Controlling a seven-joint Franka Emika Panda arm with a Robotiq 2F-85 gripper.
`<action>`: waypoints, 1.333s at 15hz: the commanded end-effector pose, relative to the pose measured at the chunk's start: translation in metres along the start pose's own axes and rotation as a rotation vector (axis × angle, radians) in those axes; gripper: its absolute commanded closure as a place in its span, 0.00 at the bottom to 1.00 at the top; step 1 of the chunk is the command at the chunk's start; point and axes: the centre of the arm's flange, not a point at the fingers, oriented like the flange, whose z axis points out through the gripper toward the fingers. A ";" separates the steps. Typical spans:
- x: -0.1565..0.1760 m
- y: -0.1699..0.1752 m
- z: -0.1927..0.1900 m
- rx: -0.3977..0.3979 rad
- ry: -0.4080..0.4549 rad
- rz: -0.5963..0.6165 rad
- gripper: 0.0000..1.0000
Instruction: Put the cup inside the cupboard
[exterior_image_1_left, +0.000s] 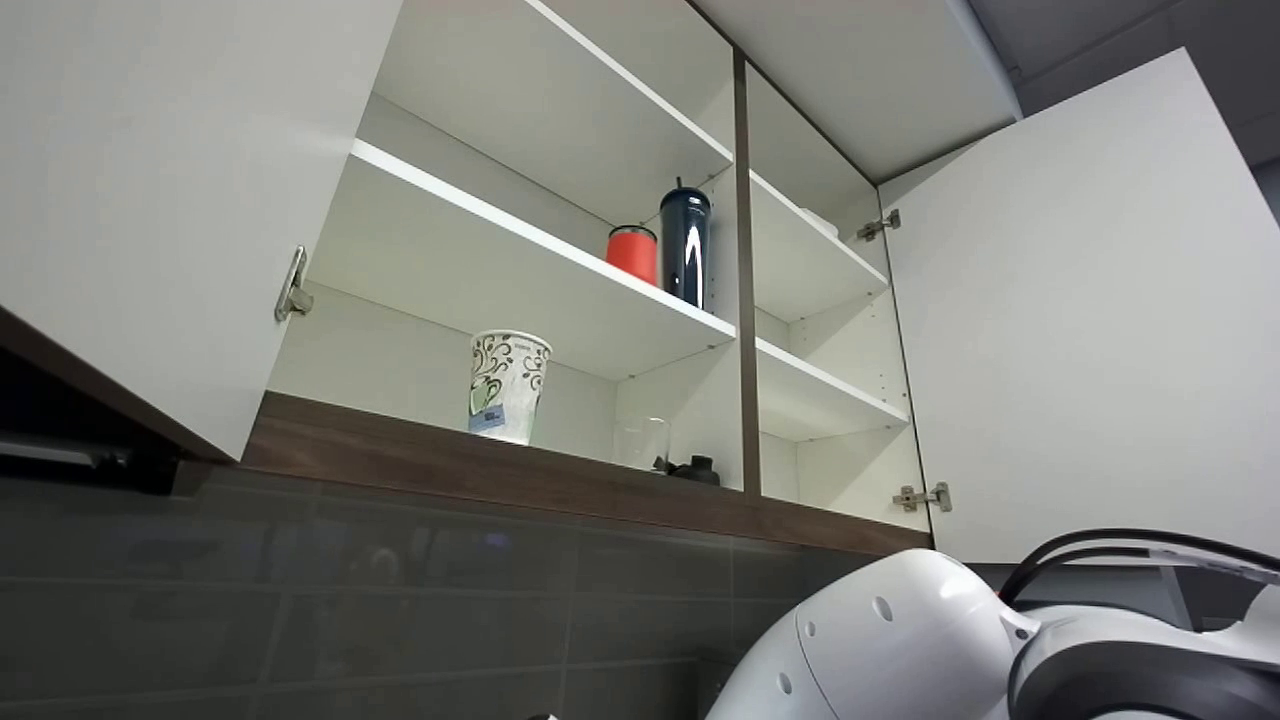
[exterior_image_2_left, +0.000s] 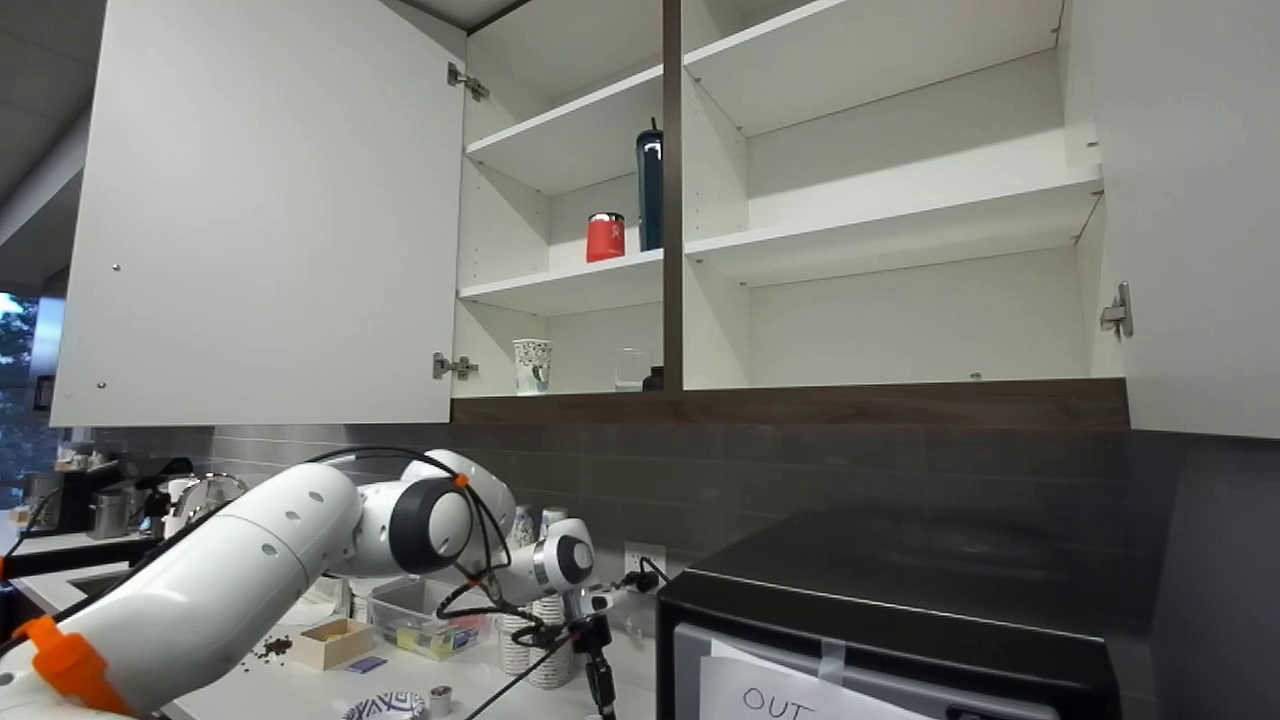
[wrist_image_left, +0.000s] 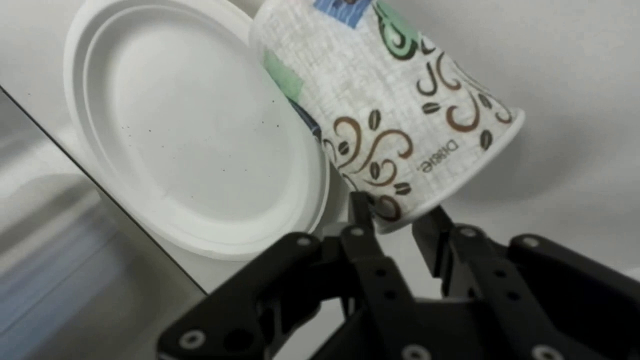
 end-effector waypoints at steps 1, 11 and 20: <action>0.008 0.000 -0.004 -0.001 -0.032 0.001 0.99; 0.010 0.025 -0.044 0.120 -0.023 0.000 1.00; 0.011 0.079 -0.067 0.592 0.266 -0.156 1.00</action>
